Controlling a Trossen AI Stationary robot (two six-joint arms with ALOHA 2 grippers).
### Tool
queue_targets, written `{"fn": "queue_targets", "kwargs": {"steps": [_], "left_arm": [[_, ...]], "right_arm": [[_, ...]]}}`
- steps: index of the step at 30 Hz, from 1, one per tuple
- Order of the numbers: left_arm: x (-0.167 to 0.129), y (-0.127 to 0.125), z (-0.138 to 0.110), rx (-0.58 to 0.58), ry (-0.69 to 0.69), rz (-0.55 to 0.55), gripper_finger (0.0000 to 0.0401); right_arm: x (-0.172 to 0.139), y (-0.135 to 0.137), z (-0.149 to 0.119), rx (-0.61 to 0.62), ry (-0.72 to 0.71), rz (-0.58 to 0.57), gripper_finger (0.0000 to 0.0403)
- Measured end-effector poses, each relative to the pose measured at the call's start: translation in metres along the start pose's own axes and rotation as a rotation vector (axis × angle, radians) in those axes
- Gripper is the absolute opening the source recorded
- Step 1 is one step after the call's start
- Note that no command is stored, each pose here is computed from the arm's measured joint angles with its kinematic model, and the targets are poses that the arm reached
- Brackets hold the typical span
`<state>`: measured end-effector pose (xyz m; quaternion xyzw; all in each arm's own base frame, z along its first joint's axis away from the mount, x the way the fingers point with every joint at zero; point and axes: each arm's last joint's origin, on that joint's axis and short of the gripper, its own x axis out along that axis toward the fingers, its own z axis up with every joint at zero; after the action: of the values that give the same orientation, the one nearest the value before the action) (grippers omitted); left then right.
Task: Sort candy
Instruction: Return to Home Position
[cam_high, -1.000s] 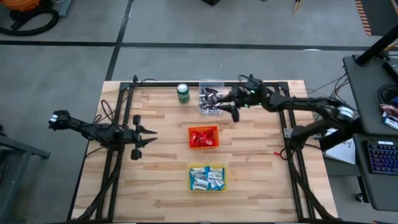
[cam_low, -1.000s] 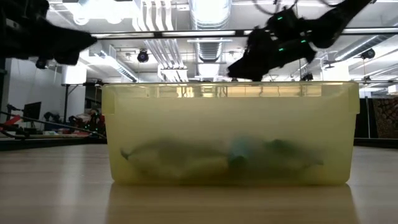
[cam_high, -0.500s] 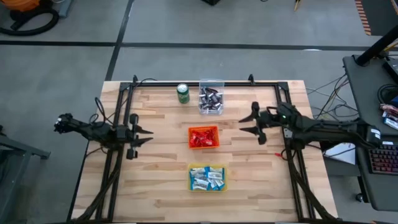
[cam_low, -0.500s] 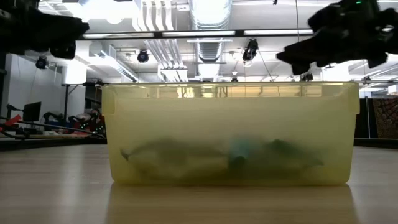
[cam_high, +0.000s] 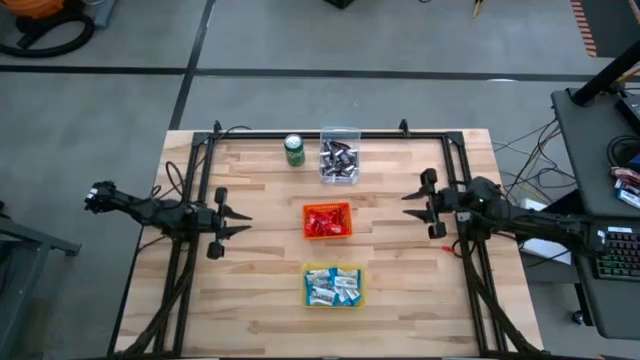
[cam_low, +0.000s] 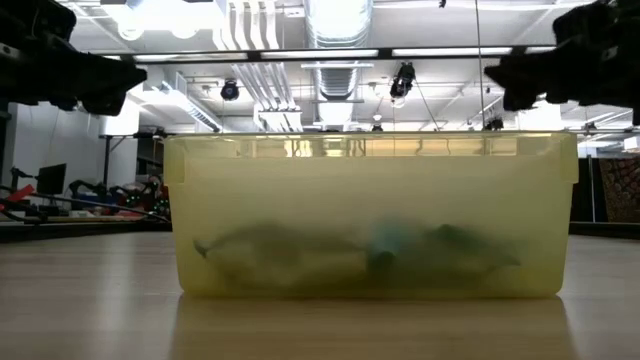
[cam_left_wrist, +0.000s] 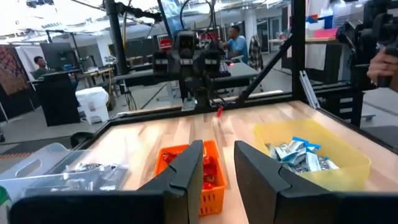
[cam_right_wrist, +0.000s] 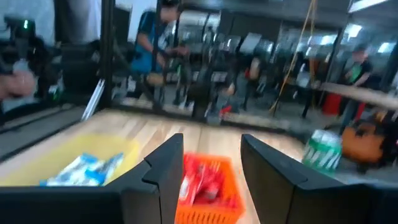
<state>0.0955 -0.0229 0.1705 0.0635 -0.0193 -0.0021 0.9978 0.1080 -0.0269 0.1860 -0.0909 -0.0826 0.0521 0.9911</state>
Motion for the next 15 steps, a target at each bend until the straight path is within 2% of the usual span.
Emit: {"fn": "queue_targets", "kwargs": {"steps": [6, 15], "left_arm": [[0.0024, -0.0012, -0.0032, -0.117, 0.039, -0.002, 0.0075], [0.0049, -0.0026, -0.0068, -0.108, 0.080, -0.004, 0.0075]], "right_arm": [[-0.0022, 0.0009, 0.0025, 0.016, -0.020, -0.001, 0.0150], [-0.0018, 0.0008, 0.0010, 0.055, -0.008, -0.001, 0.0150]]}}
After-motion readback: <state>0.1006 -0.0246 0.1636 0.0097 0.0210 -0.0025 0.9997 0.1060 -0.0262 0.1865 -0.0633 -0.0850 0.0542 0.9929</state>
